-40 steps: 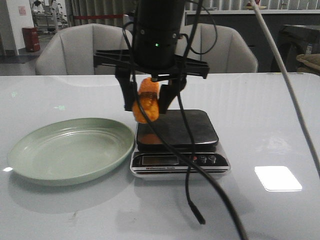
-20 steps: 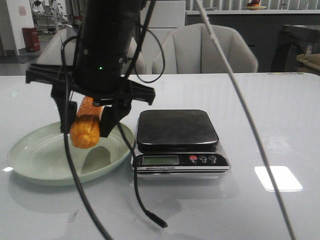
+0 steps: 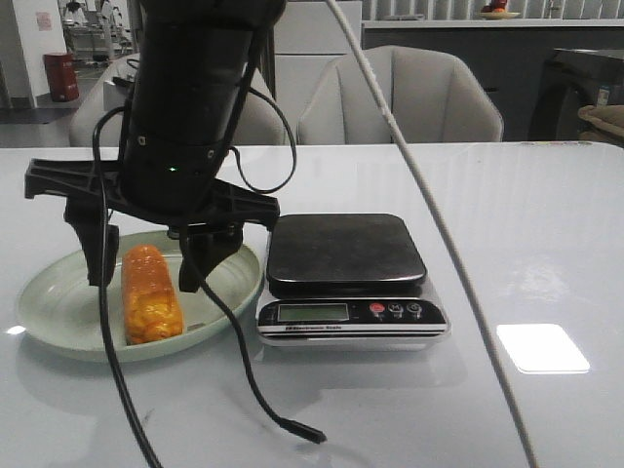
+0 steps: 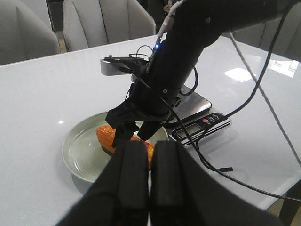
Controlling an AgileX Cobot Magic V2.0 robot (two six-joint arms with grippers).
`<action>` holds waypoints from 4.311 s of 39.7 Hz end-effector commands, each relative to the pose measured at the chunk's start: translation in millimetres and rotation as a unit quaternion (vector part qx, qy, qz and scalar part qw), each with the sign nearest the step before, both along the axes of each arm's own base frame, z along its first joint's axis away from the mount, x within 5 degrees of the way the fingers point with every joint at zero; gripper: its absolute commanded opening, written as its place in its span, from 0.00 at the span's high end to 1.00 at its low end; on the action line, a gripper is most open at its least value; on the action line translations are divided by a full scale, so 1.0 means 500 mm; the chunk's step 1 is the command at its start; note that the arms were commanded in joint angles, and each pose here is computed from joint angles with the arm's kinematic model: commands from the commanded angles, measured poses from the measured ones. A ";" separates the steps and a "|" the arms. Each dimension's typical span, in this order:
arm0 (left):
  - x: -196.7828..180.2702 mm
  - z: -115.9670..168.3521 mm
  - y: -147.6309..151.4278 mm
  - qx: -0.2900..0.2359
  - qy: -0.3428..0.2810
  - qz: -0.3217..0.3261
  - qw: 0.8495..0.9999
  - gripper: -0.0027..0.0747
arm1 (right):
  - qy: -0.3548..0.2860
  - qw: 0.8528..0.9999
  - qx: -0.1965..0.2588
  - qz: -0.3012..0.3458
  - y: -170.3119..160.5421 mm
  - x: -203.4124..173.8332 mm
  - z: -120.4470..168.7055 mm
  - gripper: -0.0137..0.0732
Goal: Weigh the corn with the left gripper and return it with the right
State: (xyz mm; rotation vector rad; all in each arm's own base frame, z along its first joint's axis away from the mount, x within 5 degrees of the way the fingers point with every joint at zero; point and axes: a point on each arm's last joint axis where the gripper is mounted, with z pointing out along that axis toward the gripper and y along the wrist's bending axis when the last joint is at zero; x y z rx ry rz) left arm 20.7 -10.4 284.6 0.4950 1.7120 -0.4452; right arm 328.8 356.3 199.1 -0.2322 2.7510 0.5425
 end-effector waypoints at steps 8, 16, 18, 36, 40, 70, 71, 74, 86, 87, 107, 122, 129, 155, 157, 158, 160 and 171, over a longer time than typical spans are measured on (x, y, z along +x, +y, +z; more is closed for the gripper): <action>0.000 0.028 -0.001 -0.026 -0.037 -0.006 0.999 0.81 | -0.082 0.997 0.014 0.011 -0.085 0.018 0.198 0.23; 0.000 0.028 -0.001 -0.026 -0.037 -0.006 0.999 0.81 | -0.106 0.991 -0.039 0.071 -0.163 0.023 0.254 0.23; 0.000 0.028 -0.001 -0.026 -0.037 -0.006 0.999 0.81 | -0.107 0.991 -0.046 0.069 -0.185 0.026 0.265 0.23; 0.000 0.028 -0.001 -0.026 -0.037 -0.006 0.999 0.81 | -0.179 0.983 -0.051 0.010 -0.417 -0.070 0.289 0.23; 0.000 0.028 -0.001 -0.026 -0.037 -0.006 0.999 0.81 | -0.210 0.977 -0.038 -0.007 -0.455 -0.119 0.293 0.23; 0.000 0.028 -0.001 -0.026 -0.037 -0.006 0.999 0.81 | -0.480 0.875 0.056 -0.031 -0.620 -0.460 0.212 0.23; 0.000 0.028 -0.001 -0.026 -0.037 -0.006 0.999 0.81 | -0.490 0.870 0.052 -0.028 -0.624 -0.469 0.207 0.23; 0.000 0.028 -0.001 -0.026 -0.037 -0.006 0.999 0.81 | -0.519 0.854 0.038 -0.018 -0.637 -0.493 0.199 0.23; 0.000 0.028 -0.001 -0.026 -0.037 -0.006 0.999 0.81 | -0.597 0.799 0.059 -0.030 -0.675 -0.569 0.183 0.23; 0.000 0.028 -0.001 -0.026 -0.037 -0.006 0.999 0.81 | -0.599 0.798 0.060 -0.031 -0.675 -0.571 0.181 0.23; 0.000 0.028 -0.001 -0.026 -0.037 -0.006 0.999 0.81 | -0.586 0.808 0.053 -0.025 -0.670 -0.560 0.134 0.65; 0.000 0.028 -0.001 -0.026 -0.037 -0.006 0.999 0.81 | -0.586 0.809 0.053 -0.025 -0.670 -0.560 0.133 0.65; 0.000 0.028 -0.001 -0.026 -0.037 -0.006 0.999 0.81 | -0.586 0.809 0.053 -0.025 -0.670 -0.560 0.133 0.65; 0.069 -0.107 0.006 -0.061 -0.126 0.222 0.965 0.81 | -0.586 0.809 0.053 -0.025 -0.670 -0.560 0.133 0.65; 0.069 -0.124 0.009 -0.059 -0.127 0.236 0.962 0.81 | -0.586 0.809 0.053 -0.025 -0.670 -0.560 0.133 0.65; 0.068 -0.130 0.010 -0.059 -0.129 0.239 0.961 0.81 | -0.586 0.809 0.053 -0.025 -0.670 -0.560 0.133 0.65; 0.066 -0.146 0.011 -0.058 -0.129 0.246 0.959 0.81 | -0.586 0.809 0.053 -0.025 -0.670 -0.560 0.133 0.65; 0.070 -0.177 0.016 -0.036 -0.095 0.267 0.958 0.81 | -0.586 0.808 0.053 -0.025 -0.670 -0.560 0.134 0.65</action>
